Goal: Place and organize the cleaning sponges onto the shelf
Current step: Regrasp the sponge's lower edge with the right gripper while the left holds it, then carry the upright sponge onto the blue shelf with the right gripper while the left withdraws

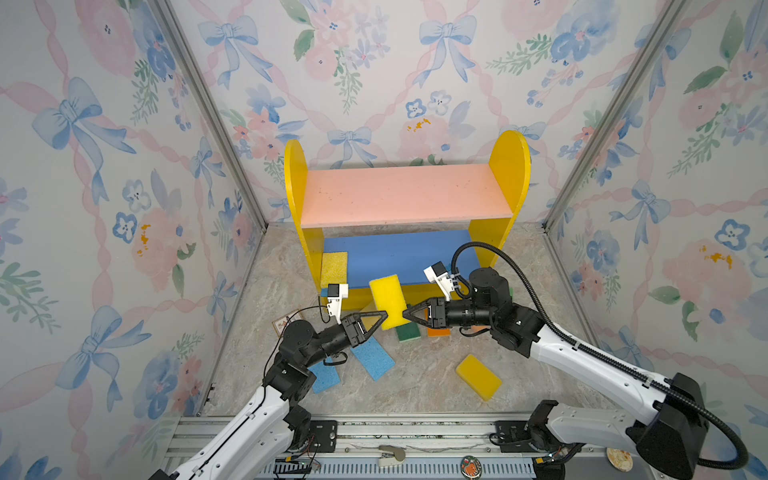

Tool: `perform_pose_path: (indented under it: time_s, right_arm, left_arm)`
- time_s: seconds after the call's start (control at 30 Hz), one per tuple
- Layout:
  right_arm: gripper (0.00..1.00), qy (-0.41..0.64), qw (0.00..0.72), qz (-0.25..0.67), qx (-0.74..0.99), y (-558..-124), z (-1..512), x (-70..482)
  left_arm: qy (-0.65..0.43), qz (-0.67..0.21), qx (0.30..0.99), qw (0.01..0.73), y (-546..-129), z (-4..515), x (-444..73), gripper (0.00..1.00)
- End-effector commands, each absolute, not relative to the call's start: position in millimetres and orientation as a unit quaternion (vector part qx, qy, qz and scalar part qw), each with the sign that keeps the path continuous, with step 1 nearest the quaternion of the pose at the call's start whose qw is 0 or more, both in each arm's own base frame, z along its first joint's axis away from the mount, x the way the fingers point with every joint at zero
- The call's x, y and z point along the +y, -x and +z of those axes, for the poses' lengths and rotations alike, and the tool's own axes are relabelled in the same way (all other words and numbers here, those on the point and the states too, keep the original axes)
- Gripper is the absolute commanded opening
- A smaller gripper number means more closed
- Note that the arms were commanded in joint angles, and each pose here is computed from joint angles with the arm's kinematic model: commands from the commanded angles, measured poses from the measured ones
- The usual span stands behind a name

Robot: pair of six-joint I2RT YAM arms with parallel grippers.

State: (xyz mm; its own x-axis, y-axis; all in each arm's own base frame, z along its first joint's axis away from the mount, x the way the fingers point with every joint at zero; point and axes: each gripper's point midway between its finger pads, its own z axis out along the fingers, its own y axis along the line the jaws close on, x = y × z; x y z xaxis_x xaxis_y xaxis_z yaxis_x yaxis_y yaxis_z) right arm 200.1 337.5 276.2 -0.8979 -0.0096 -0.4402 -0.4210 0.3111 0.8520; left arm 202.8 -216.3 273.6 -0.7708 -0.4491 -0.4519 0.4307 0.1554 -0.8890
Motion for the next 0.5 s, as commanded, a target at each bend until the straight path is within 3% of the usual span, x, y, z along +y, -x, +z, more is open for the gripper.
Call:
perform_pose_path:
  time_s: [0.0, 0.1, 0.13, 0.27, 0.33, 0.47]
  right_arm:
    - [0.21, 0.151, 0.182, 0.576, 0.783, -198, 282, 346]
    - [0.15, 0.146, 0.189, 0.571, 0.786, -200, 282, 346]
    - [0.14, 0.142, 0.193, 0.567, 0.788, -202, 281, 345]
    - [0.13, 0.120, 0.215, 0.553, 0.796, -216, 280, 342]
    - [0.13, 0.107, 0.226, 0.540, 0.804, -225, 278, 340]
    - [0.13, 0.066, 0.243, 0.496, 0.831, -253, 266, 336]
  left_arm:
    - [-0.003, -0.657, 0.672, 0.341, -200, 282, -215, 0.12]
    - [0.000, -0.656, 0.673, 0.343, -201, 280, -213, 0.14]
    - [0.003, -0.652, 0.675, 0.345, -202, 278, -212, 0.19]
    - [0.012, -0.608, 0.706, 0.362, -210, 266, -204, 0.55]
    - [0.027, -0.527, 0.755, 0.389, -221, 251, -188, 0.75]
    - [0.097, -0.368, 0.801, 0.462, -229, 241, -129, 0.90]
